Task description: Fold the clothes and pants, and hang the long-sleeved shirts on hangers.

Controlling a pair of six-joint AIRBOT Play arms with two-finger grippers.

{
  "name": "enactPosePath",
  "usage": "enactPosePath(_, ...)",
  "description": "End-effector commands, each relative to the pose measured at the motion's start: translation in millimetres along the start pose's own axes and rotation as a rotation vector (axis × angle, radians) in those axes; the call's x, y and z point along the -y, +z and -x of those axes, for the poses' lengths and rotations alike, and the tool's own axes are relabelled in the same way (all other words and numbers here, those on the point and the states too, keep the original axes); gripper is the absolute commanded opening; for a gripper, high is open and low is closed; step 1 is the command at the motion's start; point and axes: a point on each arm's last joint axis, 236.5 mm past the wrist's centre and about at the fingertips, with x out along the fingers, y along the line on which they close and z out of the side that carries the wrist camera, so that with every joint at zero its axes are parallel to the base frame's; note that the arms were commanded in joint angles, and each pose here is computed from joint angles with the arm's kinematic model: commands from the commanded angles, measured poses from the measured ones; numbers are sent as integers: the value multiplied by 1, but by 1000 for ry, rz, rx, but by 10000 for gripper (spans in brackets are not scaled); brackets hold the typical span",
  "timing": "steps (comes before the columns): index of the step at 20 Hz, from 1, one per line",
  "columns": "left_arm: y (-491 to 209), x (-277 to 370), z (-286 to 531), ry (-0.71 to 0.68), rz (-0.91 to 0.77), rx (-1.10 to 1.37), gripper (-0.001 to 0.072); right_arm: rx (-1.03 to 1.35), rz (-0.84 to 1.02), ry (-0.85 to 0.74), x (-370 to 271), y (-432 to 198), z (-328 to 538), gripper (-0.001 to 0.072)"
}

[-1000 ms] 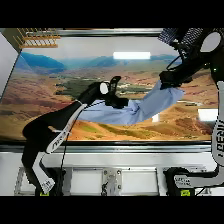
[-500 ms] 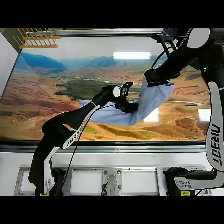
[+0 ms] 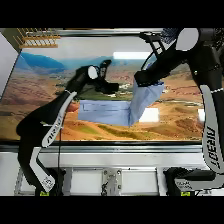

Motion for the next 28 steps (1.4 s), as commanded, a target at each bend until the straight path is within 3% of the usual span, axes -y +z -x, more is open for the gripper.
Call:
enactPosePath(1, 21, -78, 77, 155, 37, 76, 6, 36, 52, 32, -34, 15, -20, 14)
enactPosePath(9, 26, -188, 242, 285, 246, 305, 6, 140, 147, 312, -191, 57, -167, 18)
enactPosePath(10, 25, -194, 257, 296, 261, 328, 7, 184, 138, 345, -212, 65, -191, 70)
enactPosePath(12, 21, -200, 278, 311, 280, 360, 6, 294, 108, 446, -258, 79, -229, 527)
enactPosePath(13, 19, -202, 286, 317, 285, 372, 6, 320, 135, 492, -275, 79, -234, 658)
enactPosePath(17, 10, -204, 292, 325, 298, 395, 6, 300, 208, 484, -263, 77, -203, 650)
enactPosePath(22, -43, -196, 237, 306, 318, 296, 6, 167, 216, 187, -124, 57, -173, 650)
enactPosePath(25, -81, -184, 198, 288, 303, 204, 6, 43, 73, 50, -23, 0, -169, 651)
enactPosePath(28, -104, -167, 170, 266, 276, 165, 7, -62, -172, 10, 53, -82, -178, 651)
